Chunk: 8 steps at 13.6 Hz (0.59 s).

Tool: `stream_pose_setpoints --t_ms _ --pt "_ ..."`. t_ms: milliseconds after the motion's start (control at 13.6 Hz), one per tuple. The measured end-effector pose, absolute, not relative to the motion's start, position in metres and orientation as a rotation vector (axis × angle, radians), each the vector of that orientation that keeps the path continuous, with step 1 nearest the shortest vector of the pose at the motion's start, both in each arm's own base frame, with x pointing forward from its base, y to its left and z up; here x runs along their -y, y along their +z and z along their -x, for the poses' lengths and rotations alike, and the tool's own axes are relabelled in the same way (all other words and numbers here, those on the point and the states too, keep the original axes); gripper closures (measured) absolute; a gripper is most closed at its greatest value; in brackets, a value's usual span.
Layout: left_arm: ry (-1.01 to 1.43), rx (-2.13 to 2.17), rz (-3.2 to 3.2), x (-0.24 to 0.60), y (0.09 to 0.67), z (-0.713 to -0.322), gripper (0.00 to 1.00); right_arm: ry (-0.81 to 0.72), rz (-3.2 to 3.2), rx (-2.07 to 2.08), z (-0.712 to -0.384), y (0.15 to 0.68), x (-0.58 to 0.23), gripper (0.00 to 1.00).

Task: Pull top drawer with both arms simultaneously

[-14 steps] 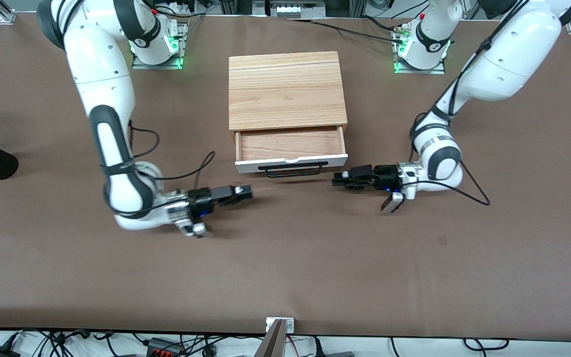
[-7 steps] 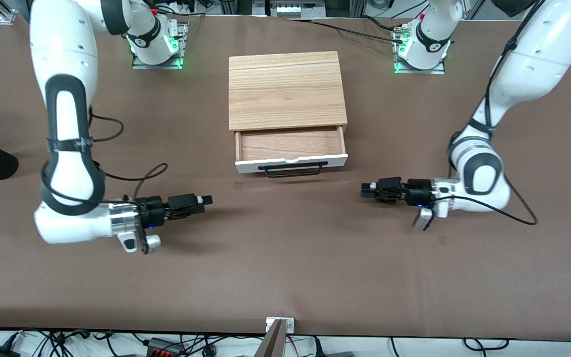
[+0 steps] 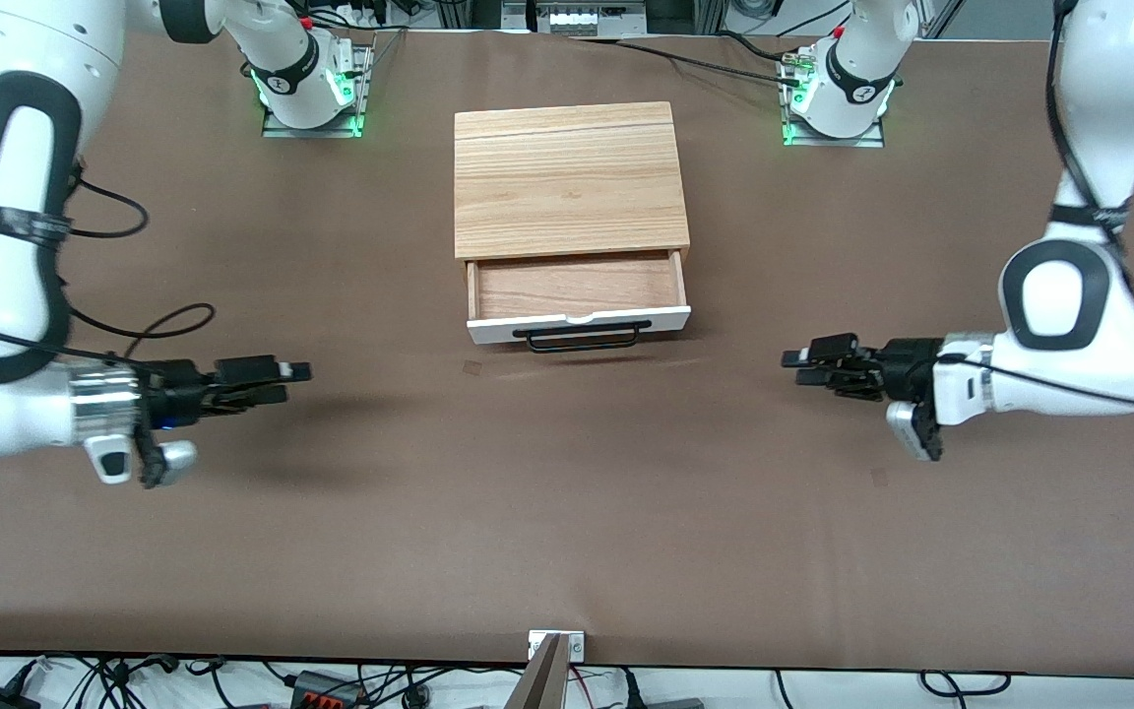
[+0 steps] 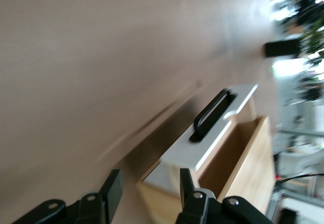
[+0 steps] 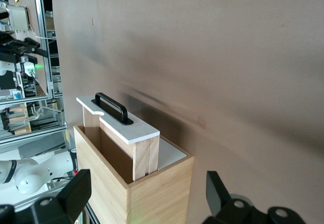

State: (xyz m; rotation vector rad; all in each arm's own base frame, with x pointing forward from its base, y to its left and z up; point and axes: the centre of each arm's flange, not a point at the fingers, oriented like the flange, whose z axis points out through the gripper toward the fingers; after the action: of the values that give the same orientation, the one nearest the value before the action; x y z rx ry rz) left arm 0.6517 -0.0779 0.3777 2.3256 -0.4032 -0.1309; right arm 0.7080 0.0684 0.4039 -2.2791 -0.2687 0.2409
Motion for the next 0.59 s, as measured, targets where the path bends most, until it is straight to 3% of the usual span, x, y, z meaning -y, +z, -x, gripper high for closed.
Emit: stream_pose_setpoints --t_ms 220,367,587 --pt "-0.221 0.48 -2.533 0.061 0.42 -0.648 0.41 0.208 2.325 0.192 -0.715 0.415 -0.073 0.0" --pt "-0.218 0.5 -2.615 0.053 0.443 -0.646 0.26 0.244 2.426 0.077 -0.716 0.425 -0.087 0.0" --pt "-0.214 0.492 -2.715 0.038 0.463 -0.642 0.22 0.266 2.706 0.049 -0.706 0.449 -0.103 0.0"
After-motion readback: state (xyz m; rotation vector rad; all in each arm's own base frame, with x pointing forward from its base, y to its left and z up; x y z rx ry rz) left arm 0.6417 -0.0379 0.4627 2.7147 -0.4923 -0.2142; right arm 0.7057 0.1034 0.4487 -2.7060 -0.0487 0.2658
